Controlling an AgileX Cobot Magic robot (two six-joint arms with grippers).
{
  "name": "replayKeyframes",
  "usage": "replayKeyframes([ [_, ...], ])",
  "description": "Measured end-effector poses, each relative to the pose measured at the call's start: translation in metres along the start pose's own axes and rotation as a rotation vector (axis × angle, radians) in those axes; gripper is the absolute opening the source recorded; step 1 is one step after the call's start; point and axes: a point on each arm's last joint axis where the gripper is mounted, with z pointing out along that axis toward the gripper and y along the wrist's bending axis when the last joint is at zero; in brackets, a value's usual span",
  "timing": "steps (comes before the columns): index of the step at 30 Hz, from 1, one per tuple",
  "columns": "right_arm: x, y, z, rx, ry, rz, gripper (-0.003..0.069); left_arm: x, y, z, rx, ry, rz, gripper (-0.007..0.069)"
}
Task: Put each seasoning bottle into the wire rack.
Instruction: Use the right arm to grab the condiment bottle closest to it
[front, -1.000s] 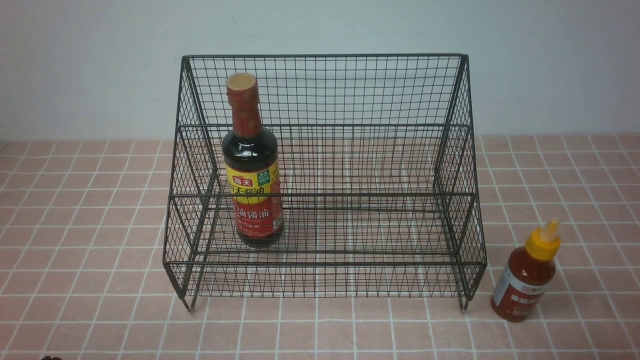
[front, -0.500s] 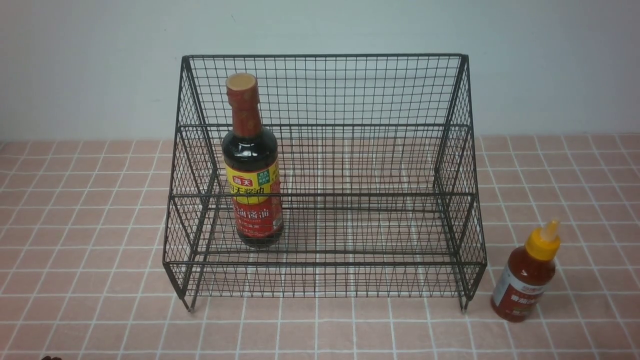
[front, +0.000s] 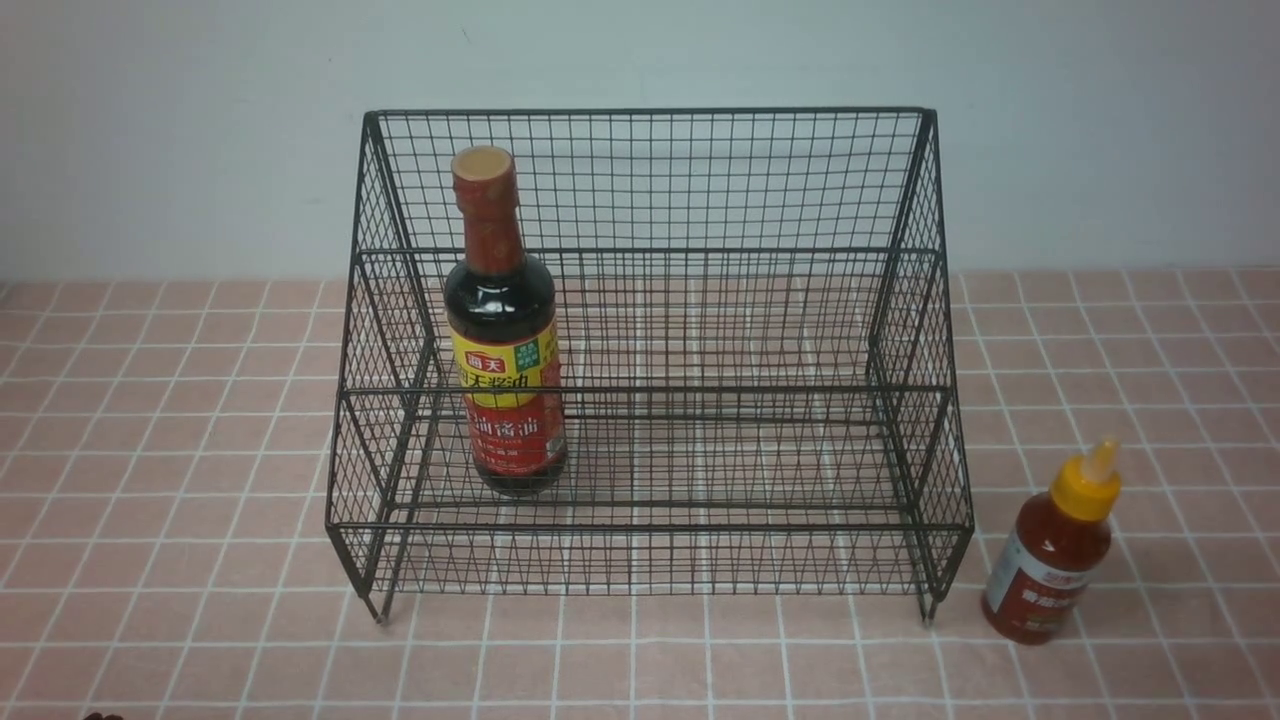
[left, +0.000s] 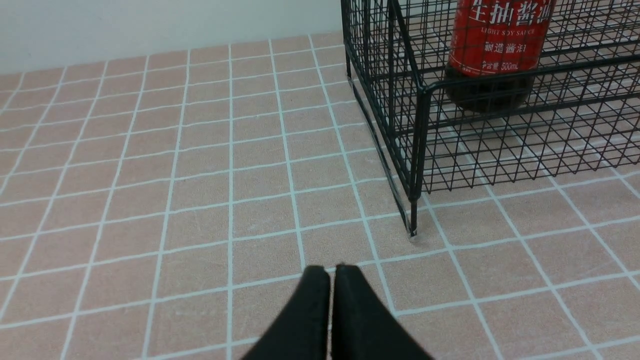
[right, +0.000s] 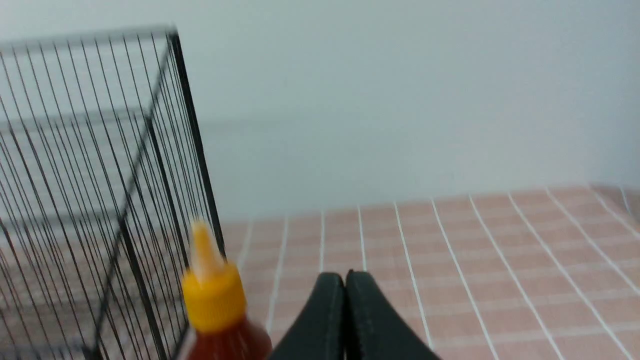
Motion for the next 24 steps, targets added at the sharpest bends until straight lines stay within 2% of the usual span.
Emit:
replayKeyframes([
  [5, -0.016, 0.002, -0.001, -0.026, -0.172, 0.091, -0.0009, 0.000, 0.000, 0.000, 0.000, 0.001, 0.000, -0.0007],
  [14, -0.014, 0.001, -0.001, -0.025, -0.158, 0.103, -0.0009, 0.000, 0.000, 0.000, 0.000, 0.001, 0.000, -0.0007],
  [17, -0.020, 0.002, -0.002, -0.036, -0.220, 0.140, -0.0009, 0.000, 0.000, 0.000, 0.000, 0.001, 0.000, -0.0007],
  [20, -0.025, 0.003, -0.003, -0.048, -0.275, 0.100, -0.0009, 0.000, 0.000, 0.000, 0.000, 0.002, 0.000, -0.0007],
  [24, -0.035, 0.005, 0.005, -0.039, -0.231, 0.092, -0.0007, 0.000, 0.000, 0.000, 0.000, 0.002, 0.000, -0.0007],
])
